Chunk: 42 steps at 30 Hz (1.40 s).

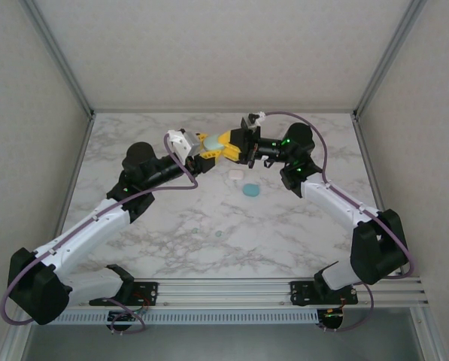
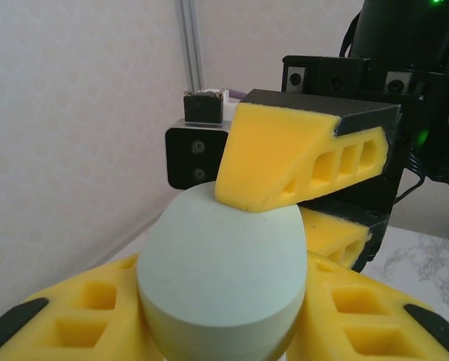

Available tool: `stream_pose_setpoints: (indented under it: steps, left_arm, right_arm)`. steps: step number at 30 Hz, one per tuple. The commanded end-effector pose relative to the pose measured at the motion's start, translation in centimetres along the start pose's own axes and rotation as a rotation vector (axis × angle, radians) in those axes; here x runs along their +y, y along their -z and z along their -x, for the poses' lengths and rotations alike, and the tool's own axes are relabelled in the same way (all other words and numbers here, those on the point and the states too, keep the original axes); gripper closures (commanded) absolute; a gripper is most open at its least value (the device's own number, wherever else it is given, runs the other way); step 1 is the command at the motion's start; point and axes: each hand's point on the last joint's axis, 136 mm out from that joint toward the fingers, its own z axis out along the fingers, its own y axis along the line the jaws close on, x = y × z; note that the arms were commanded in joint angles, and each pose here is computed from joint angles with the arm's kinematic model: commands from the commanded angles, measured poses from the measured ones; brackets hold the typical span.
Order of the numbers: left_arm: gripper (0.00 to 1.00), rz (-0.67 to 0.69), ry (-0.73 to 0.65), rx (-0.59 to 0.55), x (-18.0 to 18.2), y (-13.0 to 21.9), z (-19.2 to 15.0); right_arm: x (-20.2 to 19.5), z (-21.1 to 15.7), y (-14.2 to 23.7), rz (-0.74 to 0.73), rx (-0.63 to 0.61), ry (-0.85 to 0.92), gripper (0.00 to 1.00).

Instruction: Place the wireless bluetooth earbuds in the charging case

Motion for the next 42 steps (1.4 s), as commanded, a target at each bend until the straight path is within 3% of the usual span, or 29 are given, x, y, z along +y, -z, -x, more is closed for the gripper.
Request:
stream_pose_setpoints:
  steps: [1, 4, 7, 10, 25, 32, 36, 42]
  left_arm:
    - [0.72, -0.089, -0.007, 0.019, -2.0, -0.3, 0.4]
    - [0.73, -0.108, 0.002, 0.052, -2.4, -0.2, -0.2]
    - [0.75, -0.125, 0.011, 0.079, -2.7, -0.2, -0.8]
    - [0.76, -0.134, 0.017, 0.103, -2.9, 0.0, -1.3]
    - [0.76, -0.209, 0.002, 0.163, -4.4, 0.9, -2.2]
    - [0.76, -0.24, -0.027, 0.173, -4.9, 1.2, -1.7]
    - [0.76, -0.243, -0.028, 0.142, -4.9, 1.1, -1.0]
    - [0.76, -0.237, -0.036, 0.13, -4.8, 1.1, -0.5]
  right_arm:
    - [-0.7, -0.1, 0.1, -0.06, -0.036, 0.068, 0.67]
    - [-2.4, -0.6, 1.2, -0.244, -0.059, 0.155, 0.49]
    - [-3.7, -0.8, 2.7, -0.407, -0.074, 0.245, 0.42]
    - [-3.8, -1.0, 3.3, -0.456, -0.073, 0.306, 0.39]
    - [-0.8, -2.2, 4.6, -0.502, -0.058, 0.502, 0.38]
    - [-0.6, -3.3, 2.8, -0.38, 0.086, 0.343, 0.38]
    - [-2.7, -2.2, 3.4, -0.429, 0.055, 0.272, 0.37]
    - [-2.7, -2.6, 2.5, -0.296, 0.127, 0.188, 0.39]
